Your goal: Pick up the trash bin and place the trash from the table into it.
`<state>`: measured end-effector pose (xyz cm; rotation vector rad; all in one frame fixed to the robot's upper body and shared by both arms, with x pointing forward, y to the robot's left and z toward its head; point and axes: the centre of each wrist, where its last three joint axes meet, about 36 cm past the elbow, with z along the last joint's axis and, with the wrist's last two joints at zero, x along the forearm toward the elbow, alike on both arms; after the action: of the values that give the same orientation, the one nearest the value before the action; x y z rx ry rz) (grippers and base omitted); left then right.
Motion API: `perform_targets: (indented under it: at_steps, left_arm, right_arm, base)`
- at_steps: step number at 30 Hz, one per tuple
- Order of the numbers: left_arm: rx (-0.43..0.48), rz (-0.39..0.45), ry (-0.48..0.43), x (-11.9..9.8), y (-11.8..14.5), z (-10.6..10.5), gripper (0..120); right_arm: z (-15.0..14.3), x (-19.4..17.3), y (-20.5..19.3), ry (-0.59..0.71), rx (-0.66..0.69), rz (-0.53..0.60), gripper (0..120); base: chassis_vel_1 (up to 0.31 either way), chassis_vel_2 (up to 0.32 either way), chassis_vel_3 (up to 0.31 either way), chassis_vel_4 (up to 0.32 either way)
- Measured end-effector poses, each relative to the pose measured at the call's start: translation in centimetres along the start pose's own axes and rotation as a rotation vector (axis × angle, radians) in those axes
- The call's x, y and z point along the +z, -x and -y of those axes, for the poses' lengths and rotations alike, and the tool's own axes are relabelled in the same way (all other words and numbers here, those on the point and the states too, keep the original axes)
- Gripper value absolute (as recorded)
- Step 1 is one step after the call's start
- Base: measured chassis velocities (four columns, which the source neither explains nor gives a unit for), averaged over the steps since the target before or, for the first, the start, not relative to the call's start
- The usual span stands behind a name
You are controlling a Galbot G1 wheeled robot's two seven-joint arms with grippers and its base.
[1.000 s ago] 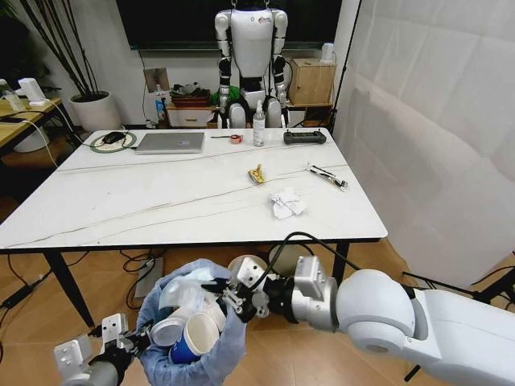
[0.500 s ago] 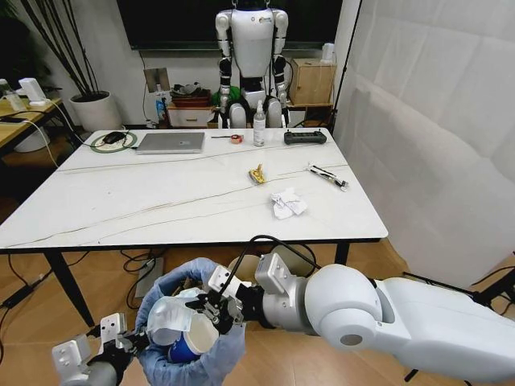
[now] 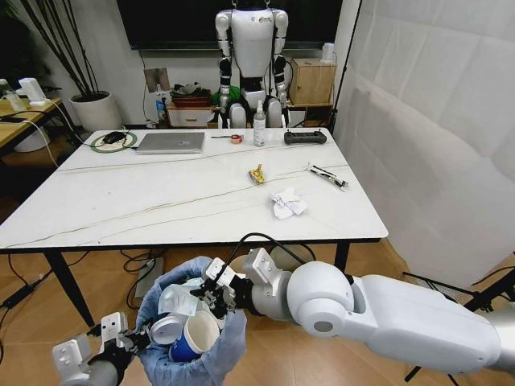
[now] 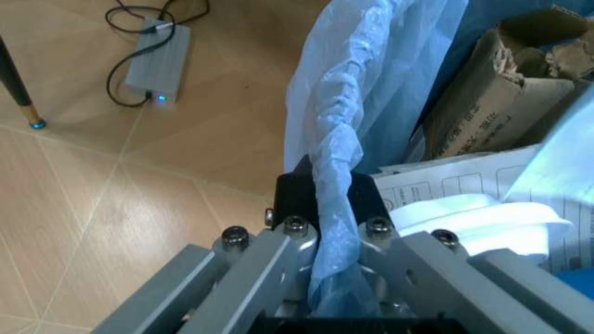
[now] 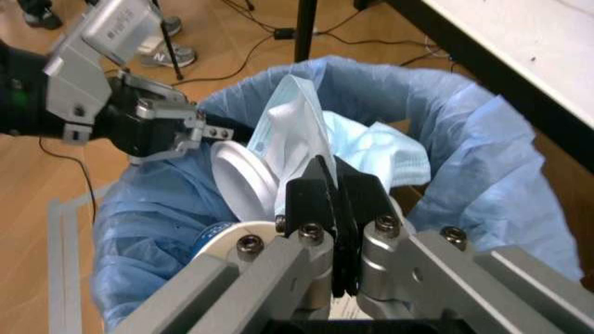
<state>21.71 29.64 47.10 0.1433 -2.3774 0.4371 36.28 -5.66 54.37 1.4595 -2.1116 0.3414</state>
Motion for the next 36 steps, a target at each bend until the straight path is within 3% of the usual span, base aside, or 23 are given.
perform_targets:
  at_steps: [19,36]
  left_arm:
    - [-0.011,-0.005,-0.011,0.1,-0.1,0.1,0]
    - [-0.098,-0.033,0.032,0.3,-0.3,-0.2,0]
  right_arm:
    - [-0.8,1.1,4.1,-0.034,0.021,-0.042,0]
    - [-2.7,2.0,8.9,-0.019,0.014,-0.082,0]
  base:
    - [0.000,0.000,0.000,0.000]
    - [0.000,0.000,0.000,0.000]
